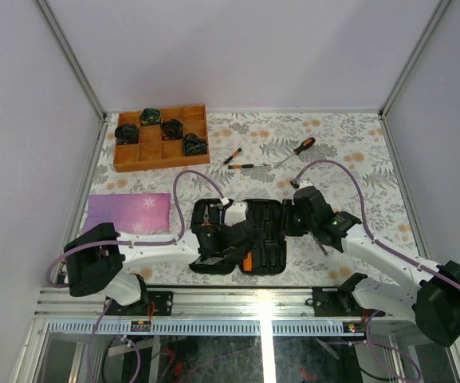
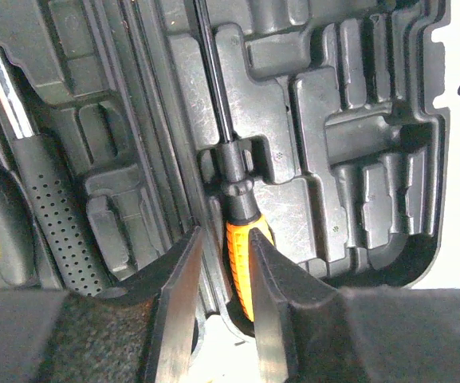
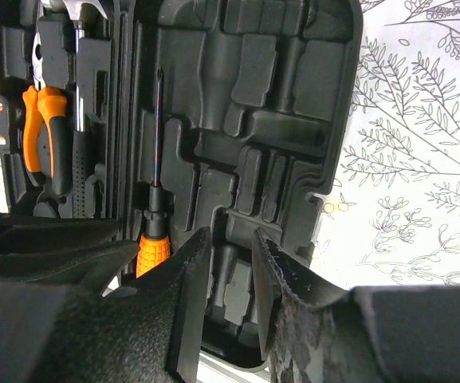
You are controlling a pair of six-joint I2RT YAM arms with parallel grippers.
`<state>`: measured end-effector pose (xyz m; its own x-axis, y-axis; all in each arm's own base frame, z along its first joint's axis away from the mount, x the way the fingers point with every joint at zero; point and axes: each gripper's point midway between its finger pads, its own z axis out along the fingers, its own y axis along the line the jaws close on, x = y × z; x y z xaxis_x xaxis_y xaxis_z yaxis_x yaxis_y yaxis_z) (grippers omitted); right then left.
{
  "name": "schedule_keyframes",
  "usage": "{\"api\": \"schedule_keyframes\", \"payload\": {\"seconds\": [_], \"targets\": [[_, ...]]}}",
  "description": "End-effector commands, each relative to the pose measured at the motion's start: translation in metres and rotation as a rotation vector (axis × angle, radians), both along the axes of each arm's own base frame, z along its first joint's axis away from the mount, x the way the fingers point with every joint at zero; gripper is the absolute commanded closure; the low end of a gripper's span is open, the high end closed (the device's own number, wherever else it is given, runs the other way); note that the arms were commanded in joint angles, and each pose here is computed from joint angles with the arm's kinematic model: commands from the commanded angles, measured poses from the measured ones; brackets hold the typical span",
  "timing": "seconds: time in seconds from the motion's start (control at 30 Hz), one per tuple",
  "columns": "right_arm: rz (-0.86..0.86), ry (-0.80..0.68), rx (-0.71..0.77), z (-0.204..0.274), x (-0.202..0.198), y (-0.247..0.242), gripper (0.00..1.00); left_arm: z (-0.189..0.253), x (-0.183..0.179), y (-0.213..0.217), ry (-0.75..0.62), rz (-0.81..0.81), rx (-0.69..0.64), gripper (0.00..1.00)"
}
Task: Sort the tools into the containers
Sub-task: Adjust the screwdriver in the storage box.
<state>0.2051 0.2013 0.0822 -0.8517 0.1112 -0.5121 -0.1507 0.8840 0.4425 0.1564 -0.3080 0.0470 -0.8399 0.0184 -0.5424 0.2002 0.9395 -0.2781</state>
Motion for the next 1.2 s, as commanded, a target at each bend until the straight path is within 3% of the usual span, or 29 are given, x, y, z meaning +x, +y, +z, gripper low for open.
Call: {"api": "schedule_keyframes", "payload": {"seconds": [0.0, 0.23, 0.47, 0.7, 0.87, 1.0, 1.17], "targets": [[0.037, -0.056, 0.053, 0.021, 0.011, 0.016, 0.66, 0.017, 0.009, -0.017, -0.054, 0.0, -0.058, 0.72], [-0.006, -0.068, 0.011, 0.02, 0.014, 0.006, 0.67, 0.012, 0.007, 0.001, -0.054, 0.024, -0.019, 0.73], [-0.188, -0.073, -0.177, 0.008, 0.017, -0.043, 0.64, -0.009, -0.004, 0.037, -0.021, 0.089, 0.042, 0.73], [-0.072, 0.035, -0.056, -0.014, -0.01, -0.019, 0.63, 0.003, -0.004, 0.053, -0.049, 0.121, 0.026, 0.73], [0.032, 0.135, 0.083, -0.023, -0.029, 0.01, 0.63, 0.03, 0.001, 0.04, -0.092, 0.095, -0.049, 0.71], [0.071, 0.132, 0.191, -0.015, -0.031, 0.028, 0.63, 0.043, 0.003, 0.025, -0.107, 0.051, -0.09, 0.71], [-0.028, 0.092, 0.083, -0.015, -0.019, 0.006, 0.64, 0.035, 0.003, 0.014, -0.094, 0.015, -0.081, 0.71]]}}
